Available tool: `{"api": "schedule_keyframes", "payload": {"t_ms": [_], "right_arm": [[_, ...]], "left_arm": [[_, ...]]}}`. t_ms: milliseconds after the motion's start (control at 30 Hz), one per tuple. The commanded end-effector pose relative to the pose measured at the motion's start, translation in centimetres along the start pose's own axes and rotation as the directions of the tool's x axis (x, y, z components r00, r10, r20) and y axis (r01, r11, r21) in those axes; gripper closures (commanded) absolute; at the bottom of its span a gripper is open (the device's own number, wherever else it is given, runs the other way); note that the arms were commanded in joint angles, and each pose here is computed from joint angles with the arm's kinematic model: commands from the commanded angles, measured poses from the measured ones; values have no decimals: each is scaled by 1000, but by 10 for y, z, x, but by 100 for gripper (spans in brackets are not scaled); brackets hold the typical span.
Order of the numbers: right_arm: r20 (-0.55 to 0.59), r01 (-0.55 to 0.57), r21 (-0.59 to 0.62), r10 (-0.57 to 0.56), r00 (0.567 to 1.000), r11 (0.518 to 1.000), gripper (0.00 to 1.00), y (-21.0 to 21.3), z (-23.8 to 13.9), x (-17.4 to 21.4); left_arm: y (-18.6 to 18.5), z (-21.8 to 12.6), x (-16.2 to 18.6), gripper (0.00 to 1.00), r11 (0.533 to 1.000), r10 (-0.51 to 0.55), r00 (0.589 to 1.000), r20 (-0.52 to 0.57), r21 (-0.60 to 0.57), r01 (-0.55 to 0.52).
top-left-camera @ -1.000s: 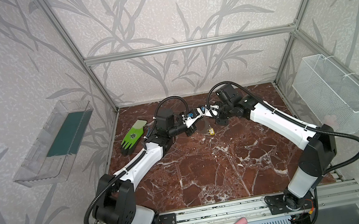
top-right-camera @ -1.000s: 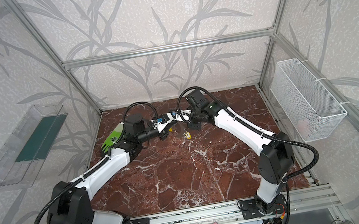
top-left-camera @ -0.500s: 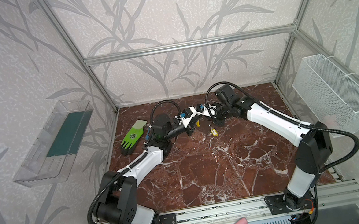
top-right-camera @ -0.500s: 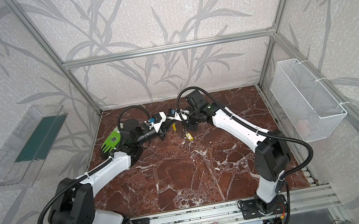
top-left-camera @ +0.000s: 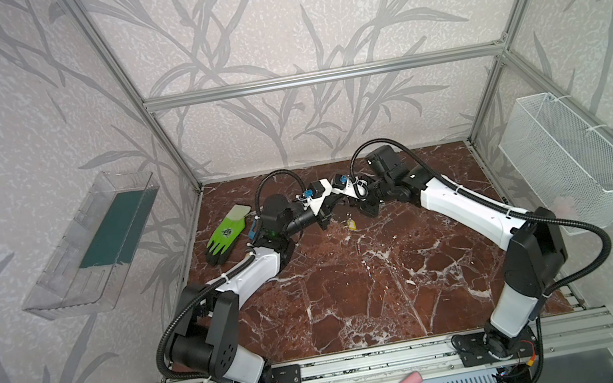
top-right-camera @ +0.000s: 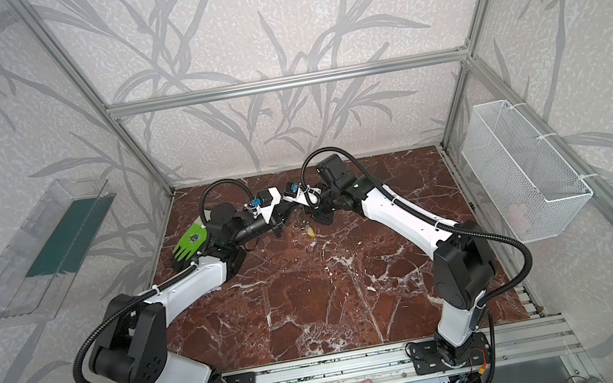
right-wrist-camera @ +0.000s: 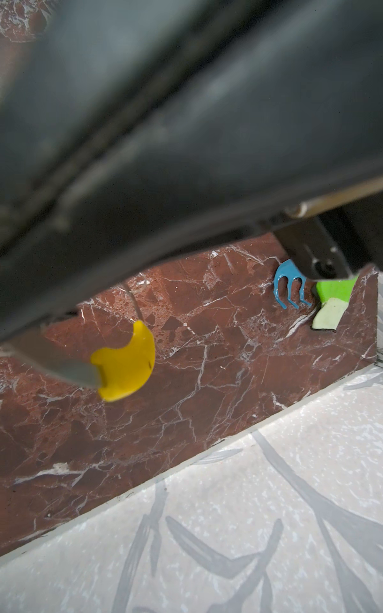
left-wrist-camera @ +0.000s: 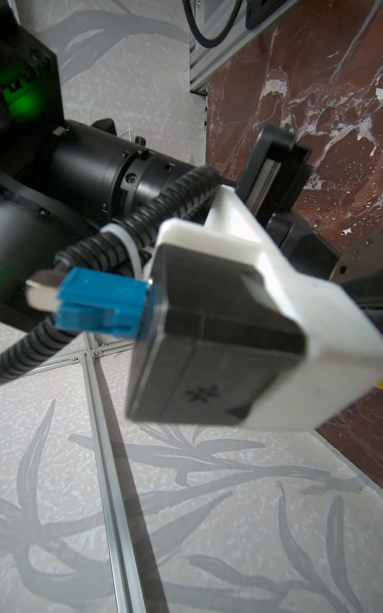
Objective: Put the keys on the keyring
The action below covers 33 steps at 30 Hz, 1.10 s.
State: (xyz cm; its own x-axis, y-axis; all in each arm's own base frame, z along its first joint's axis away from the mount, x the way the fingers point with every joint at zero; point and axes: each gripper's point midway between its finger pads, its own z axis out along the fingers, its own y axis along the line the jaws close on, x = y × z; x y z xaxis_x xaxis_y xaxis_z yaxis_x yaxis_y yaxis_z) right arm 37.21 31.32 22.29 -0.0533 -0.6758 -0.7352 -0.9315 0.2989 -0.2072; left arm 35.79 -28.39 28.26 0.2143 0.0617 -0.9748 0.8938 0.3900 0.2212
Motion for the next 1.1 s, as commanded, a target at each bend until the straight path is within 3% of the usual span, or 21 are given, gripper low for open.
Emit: {"api": "schedule_keyframes", "payload": {"t_ms": [0,367,533,867,1067], "right_arm": [[-7,-21,44,21,1000,999,100,-7,-17,2],[-134,71,106,-57,989,992,100,-16,-35,8],[-195,150,116,-126,973,982,100,-16,-36,6],[-186,184,124,-159,970,975,100,-19,-34,-9],[-280,251,143,-204,938,957,97,-27,-32,3]], "left_arm": [[4,-3,-12,100,996,89,996,-11,-18,-89],[8,-4,15,100,991,123,980,-154,-31,-129],[6,-3,20,100,990,132,975,-178,-19,-137],[0,-2,29,100,991,128,970,-207,-10,-133],[-6,1,30,100,994,108,975,-193,12,-107]]}}
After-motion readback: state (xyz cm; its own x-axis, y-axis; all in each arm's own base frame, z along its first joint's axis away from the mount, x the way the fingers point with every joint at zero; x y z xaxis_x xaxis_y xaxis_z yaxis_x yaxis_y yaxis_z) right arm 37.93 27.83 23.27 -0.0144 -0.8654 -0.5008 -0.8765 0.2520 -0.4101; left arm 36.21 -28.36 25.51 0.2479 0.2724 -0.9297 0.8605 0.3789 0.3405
